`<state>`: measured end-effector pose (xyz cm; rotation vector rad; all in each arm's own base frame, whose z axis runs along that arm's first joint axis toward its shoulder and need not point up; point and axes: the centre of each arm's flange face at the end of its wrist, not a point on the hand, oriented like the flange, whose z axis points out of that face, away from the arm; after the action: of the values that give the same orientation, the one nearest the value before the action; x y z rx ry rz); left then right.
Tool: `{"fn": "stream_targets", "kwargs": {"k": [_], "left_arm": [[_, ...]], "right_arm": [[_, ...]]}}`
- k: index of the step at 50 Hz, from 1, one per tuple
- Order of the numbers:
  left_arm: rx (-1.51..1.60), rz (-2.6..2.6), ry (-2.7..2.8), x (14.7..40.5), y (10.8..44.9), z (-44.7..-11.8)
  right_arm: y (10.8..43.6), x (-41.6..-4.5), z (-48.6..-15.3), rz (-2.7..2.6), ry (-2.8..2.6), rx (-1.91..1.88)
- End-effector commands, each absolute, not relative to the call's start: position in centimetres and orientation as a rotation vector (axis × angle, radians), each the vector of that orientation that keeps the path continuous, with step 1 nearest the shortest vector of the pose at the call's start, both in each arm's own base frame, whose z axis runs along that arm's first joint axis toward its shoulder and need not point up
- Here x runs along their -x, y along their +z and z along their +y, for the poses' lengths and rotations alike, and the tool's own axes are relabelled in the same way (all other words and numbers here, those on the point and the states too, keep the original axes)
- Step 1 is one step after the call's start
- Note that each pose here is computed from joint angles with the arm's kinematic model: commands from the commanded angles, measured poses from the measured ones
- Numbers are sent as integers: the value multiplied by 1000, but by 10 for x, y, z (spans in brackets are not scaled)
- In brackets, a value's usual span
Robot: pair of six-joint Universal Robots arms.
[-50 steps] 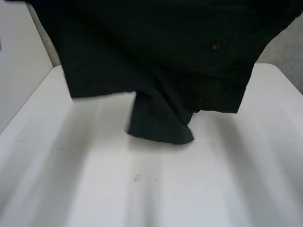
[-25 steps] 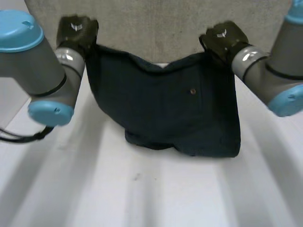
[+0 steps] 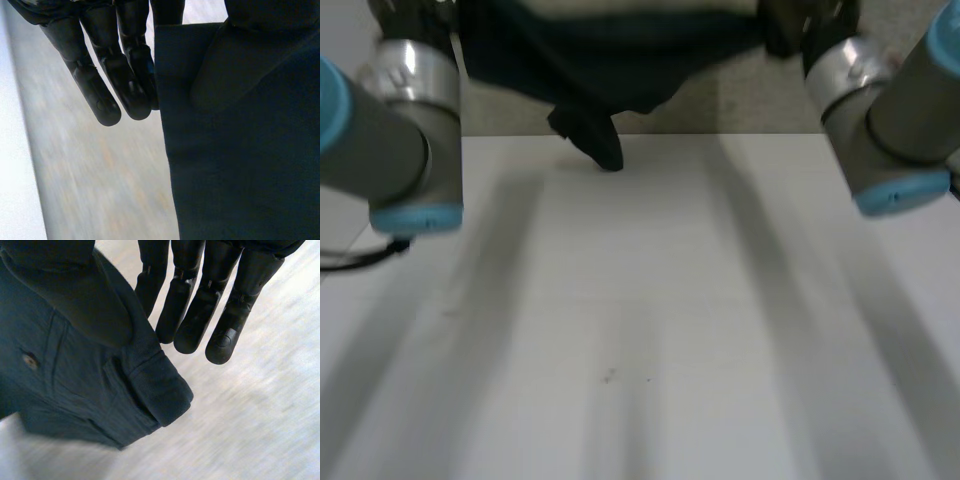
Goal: Fold the shorts.
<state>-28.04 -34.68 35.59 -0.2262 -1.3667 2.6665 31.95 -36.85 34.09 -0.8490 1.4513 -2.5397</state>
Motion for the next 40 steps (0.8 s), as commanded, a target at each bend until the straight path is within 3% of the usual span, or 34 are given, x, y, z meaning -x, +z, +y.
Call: {"fn": "stream_targets", "kwargs": {"k": [1,4,11,19,27,34,40], "left_arm": [[448,-1863,2361,281,229,-332],[548,-2031,2221,283,189,-321],[762,-2324,1940,274,159,-286],[796,-2481,1804,243,177,-256],[1115,-2555,1720,218,196,-196],[1482,-2492,1636,206,190,-139],[1570,-2410,1586,209,184,-119]], "right_arm": [[220,-321,-358,1854,-2108,1068],[176,-317,-349,2006,-1936,1164],[169,-301,-326,2148,-1780,1216],[204,-281,-280,2184,-1705,1313],[195,-251,-214,2336,-1256,1626],[185,-226,-155,2300,-960,1888],[180,-224,-151,2280,-1058,1884]]}}
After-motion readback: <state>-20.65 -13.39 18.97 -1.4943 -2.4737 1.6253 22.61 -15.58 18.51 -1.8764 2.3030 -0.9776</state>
